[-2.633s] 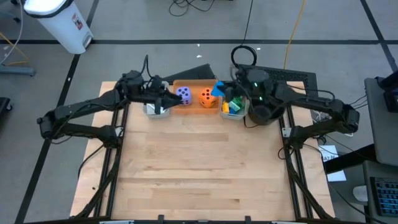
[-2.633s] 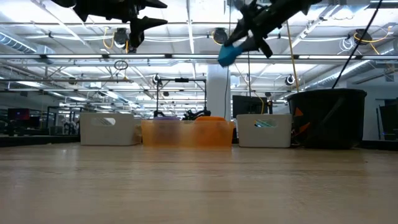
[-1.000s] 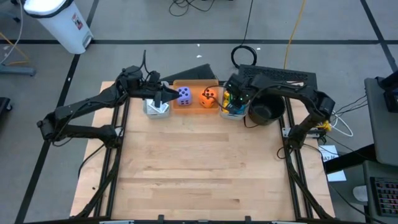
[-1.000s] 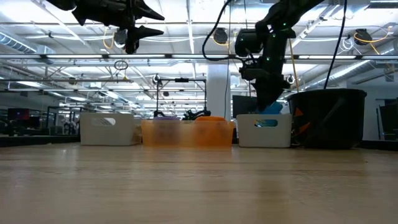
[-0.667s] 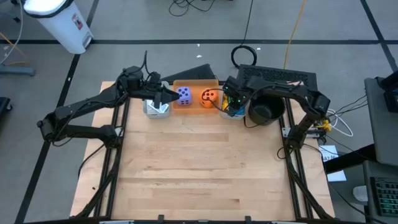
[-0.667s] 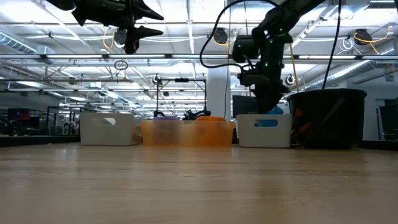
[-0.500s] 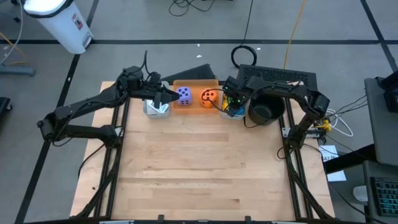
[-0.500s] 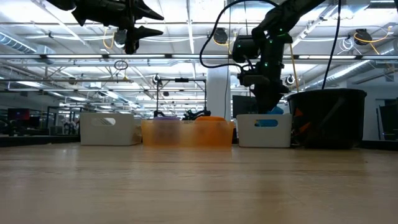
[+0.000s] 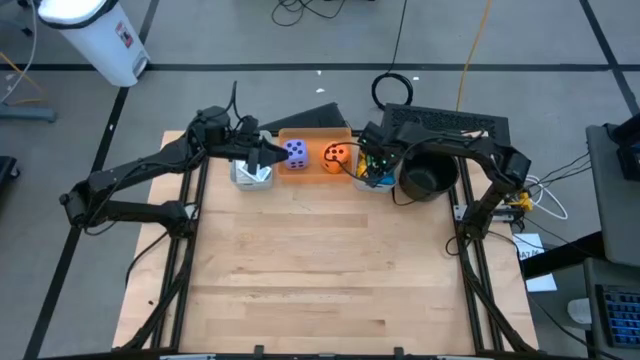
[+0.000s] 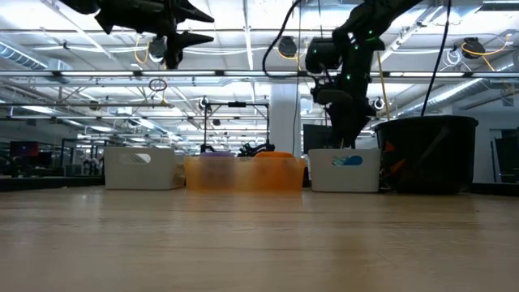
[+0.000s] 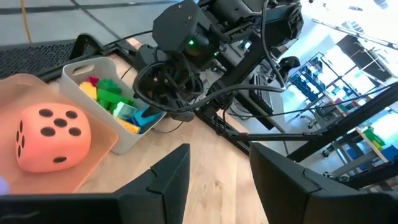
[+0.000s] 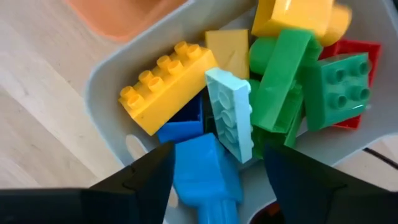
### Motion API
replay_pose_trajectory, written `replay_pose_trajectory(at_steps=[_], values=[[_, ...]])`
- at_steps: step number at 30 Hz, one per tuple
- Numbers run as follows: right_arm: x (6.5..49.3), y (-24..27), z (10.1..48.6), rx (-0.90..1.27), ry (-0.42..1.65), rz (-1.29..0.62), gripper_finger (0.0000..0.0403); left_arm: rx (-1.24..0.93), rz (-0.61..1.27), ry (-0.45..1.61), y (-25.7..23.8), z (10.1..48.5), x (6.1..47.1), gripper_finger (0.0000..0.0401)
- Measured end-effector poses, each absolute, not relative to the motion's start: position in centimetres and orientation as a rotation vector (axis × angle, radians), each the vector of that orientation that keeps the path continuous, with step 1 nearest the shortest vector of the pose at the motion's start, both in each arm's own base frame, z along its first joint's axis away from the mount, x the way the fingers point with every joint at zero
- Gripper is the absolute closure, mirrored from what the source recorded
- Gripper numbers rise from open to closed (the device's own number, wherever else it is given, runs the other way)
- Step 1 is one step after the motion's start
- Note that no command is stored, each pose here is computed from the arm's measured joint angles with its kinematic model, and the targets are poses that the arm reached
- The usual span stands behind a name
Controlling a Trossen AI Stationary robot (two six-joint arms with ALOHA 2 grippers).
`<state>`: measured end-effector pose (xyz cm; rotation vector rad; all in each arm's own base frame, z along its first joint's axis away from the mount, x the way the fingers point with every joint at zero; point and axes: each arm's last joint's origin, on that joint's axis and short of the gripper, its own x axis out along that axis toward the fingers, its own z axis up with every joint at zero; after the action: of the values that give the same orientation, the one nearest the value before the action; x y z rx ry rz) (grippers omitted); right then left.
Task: Pick & Place Toys
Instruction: Return to Home Position
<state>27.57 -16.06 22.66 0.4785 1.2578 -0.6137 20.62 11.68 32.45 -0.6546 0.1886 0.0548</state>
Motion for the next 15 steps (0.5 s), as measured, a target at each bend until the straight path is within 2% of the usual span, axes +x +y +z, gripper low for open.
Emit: replay_pose_trajectory(at_steps=[7,15], values=[[26.6,-15.5,26.3,0.445,1.085,-0.619,0.0159,-0.571,0.027,0.039,12.5,34.6,18.9,0.0229],[24.8,-14.4,34.6,0.352,0.528,-0.609,0.0179,-0.486,0.091,-0.08,12.8,37.1,13.9,0.0229]])
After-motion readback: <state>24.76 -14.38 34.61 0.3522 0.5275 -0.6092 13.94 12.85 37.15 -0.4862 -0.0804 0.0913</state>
